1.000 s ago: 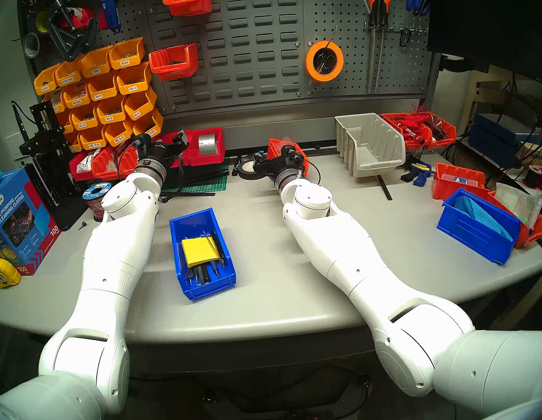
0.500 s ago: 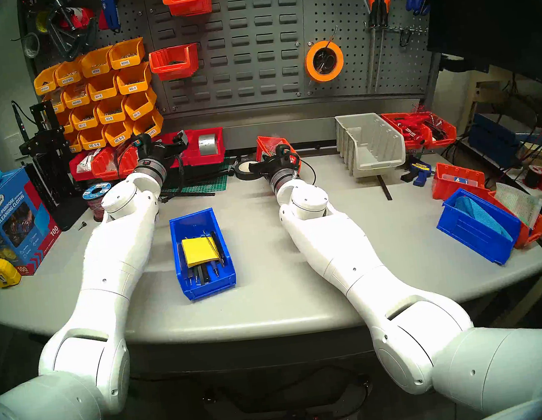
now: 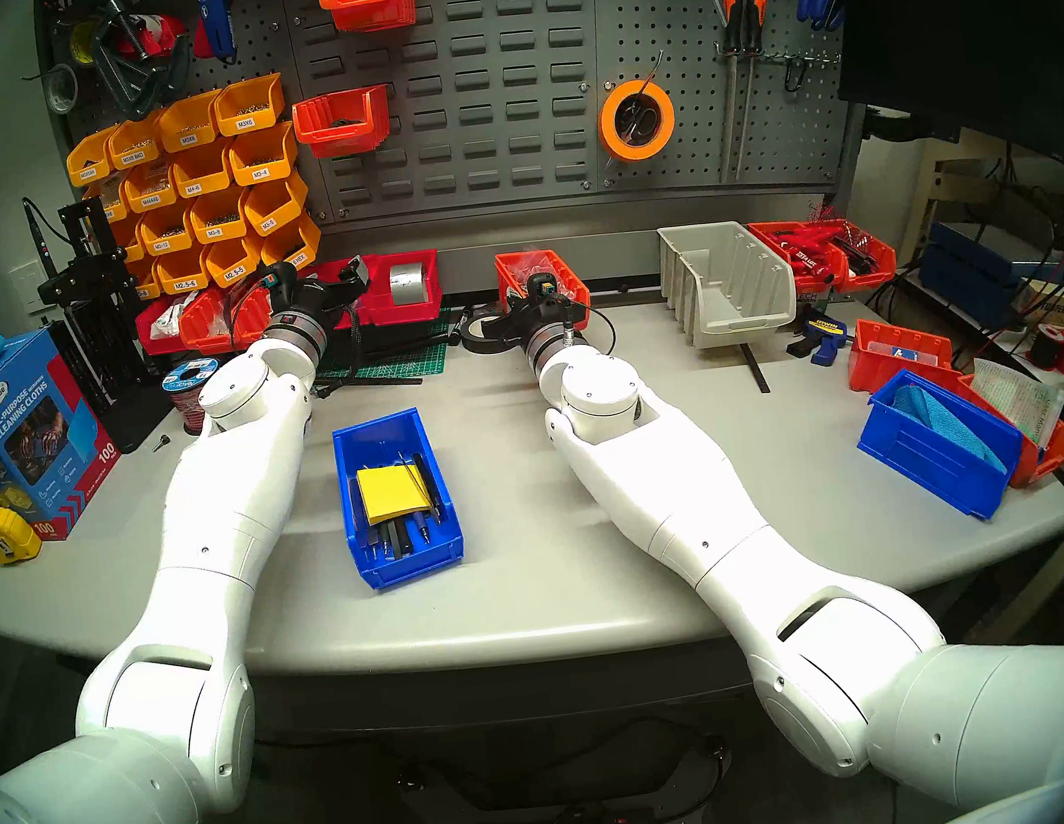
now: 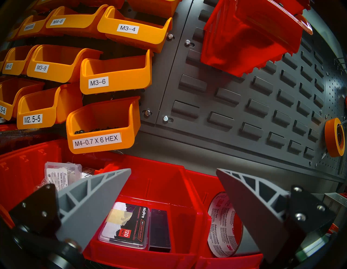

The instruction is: Hang all the unorganized tool boxes onto the wall

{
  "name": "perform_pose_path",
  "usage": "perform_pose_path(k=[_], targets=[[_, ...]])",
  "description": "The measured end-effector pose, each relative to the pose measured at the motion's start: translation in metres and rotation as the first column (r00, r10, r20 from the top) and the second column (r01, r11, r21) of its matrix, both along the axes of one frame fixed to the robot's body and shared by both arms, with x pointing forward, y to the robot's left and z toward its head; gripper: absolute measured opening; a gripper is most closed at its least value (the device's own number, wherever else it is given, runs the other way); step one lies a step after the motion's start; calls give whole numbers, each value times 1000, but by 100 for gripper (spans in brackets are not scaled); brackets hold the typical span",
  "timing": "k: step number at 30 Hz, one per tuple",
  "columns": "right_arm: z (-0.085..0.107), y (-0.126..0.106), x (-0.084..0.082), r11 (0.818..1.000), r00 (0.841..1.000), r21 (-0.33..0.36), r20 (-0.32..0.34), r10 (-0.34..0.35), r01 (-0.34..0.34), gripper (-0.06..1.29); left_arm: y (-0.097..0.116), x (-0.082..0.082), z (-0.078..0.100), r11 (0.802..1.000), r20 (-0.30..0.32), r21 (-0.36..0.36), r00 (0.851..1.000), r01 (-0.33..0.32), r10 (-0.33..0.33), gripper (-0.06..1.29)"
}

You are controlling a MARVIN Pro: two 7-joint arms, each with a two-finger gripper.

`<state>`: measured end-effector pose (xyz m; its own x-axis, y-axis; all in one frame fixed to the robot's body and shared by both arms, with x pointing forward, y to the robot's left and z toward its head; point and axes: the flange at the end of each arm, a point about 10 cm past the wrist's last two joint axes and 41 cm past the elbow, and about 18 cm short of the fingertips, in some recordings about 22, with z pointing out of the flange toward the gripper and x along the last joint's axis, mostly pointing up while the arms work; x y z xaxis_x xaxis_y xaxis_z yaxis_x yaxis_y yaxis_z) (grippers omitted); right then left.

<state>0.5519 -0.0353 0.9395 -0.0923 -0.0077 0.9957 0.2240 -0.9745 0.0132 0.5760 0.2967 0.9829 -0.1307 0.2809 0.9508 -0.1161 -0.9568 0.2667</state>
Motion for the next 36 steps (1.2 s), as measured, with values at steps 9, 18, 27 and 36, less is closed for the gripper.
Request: perform_pose_path(k=[9,18,27,36], targets=[[8,-19,-3,998,999,-46,14,-46,46,8,0,0,0,1000,0,0,1000,0,0,124],[18,-35,-5,995,997,-51,24,-79,80,8,0,0,0,1000,0,0,1000,0,0,124],[21,-45,-3,994,995,-52,34,-99,101,8,0,0,0,1000,0,0,1000,0,0,124],[23,-56,2,991,992,-59,39,-118,121,8,0,0,0,1000,0,0,1000,0,0,123]])
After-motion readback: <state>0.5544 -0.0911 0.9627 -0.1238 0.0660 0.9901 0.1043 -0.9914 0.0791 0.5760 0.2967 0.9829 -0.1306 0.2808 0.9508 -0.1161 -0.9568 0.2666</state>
